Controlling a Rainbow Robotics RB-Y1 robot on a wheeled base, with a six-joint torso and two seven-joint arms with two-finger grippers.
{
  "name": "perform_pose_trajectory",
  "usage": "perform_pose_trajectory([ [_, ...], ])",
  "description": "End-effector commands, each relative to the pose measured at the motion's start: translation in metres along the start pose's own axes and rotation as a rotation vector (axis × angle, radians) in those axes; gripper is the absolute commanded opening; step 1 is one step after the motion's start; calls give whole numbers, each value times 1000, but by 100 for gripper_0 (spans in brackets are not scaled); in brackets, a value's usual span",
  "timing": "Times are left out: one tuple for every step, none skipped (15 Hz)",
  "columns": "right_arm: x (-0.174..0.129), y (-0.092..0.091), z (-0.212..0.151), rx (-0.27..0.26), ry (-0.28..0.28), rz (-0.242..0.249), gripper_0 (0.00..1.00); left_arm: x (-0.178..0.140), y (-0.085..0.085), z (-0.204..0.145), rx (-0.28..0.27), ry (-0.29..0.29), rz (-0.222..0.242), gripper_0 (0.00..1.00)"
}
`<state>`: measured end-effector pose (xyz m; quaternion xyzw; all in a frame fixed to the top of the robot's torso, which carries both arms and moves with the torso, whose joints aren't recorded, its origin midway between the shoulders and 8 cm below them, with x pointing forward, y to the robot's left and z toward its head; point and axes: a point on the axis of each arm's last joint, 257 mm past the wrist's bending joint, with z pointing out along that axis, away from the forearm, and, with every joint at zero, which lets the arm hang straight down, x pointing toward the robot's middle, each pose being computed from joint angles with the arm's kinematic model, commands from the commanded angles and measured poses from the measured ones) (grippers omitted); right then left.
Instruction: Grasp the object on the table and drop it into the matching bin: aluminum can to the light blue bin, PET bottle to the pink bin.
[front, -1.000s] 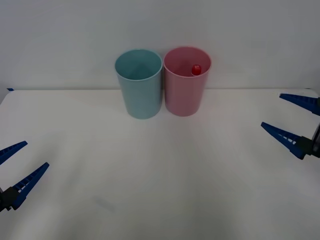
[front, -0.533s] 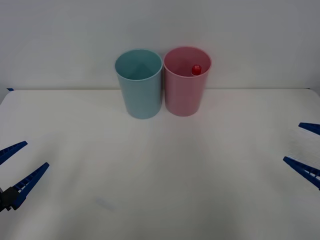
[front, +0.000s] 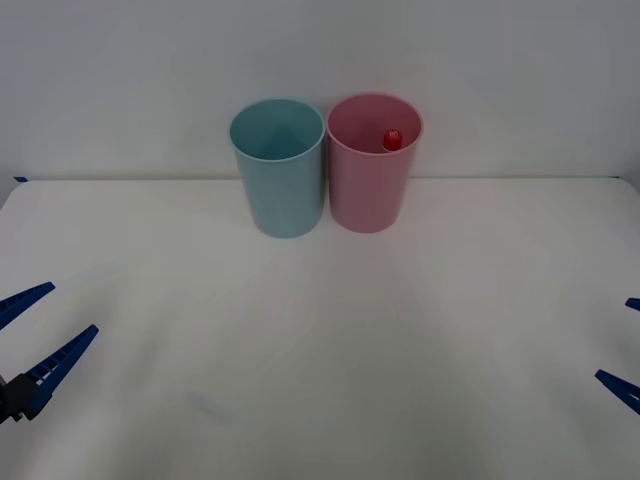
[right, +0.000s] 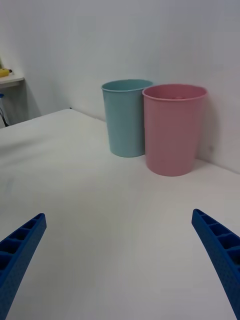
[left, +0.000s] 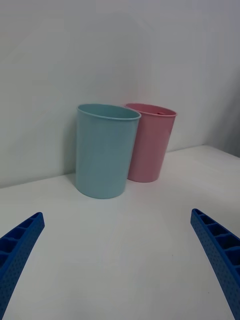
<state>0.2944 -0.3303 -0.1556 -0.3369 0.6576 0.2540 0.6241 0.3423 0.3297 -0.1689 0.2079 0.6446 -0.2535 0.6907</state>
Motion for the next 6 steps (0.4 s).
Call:
perform_pose_trajectory([
  [6,7,1,1,-9,15,100,0,0,0,0,0,0,100],
  [8,8,1,3,-9,18,100,0,0,0,0,0,0,100],
  [8,8,1,3,-9,18,100,0,0,0,0,0,0,100],
  [8,8,1,3,-9,18,100,0,0,0,0,0,0,100],
  [8,8,1,3,-9,18,100,0,0,0,0,0,0,100],
  [8,8,1,3,-9,18,100,0,0,0,0,0,0,100],
])
